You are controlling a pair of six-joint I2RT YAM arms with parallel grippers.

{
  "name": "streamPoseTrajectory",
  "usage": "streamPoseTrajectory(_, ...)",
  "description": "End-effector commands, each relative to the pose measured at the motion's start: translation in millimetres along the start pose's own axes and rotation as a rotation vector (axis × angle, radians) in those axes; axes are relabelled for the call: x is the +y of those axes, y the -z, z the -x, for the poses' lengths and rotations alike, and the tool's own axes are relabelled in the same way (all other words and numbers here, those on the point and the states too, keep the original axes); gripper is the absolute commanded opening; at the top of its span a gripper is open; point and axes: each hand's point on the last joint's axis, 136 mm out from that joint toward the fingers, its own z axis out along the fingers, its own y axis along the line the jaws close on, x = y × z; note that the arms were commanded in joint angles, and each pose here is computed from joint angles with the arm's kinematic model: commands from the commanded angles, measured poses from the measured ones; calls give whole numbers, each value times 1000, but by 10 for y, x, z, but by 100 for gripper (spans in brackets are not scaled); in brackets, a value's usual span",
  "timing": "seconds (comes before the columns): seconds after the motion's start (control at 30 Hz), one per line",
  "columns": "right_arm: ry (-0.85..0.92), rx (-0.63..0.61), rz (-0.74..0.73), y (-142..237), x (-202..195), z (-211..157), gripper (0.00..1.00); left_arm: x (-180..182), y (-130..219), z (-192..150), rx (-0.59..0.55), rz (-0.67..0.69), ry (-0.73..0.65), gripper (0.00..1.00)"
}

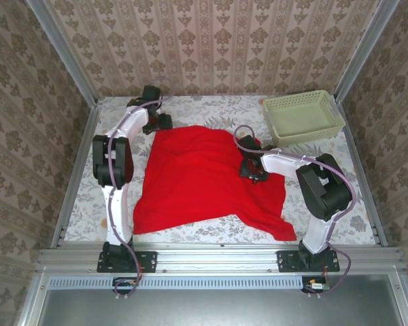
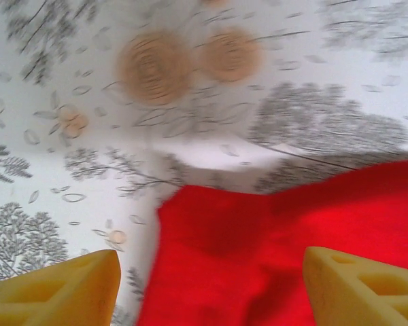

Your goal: Fold the inside-out t-shirt

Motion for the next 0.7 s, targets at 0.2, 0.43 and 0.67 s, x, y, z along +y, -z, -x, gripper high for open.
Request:
streamPoseTrajectory(0.2, -30, 79, -53, -16, -204, -307, 58, 40, -109, -107, 50, 159, -140, 70)
streamPoseTrajectory(0.43, -52, 71, -80, 13, -342, -395, 58, 145, -252, -167, 93, 220, -156, 56)
streamPoseTrajectory(0.67, -76, 77, -84, 8, -391, -493, 57, 189, -263, -155, 94, 223, -135, 35)
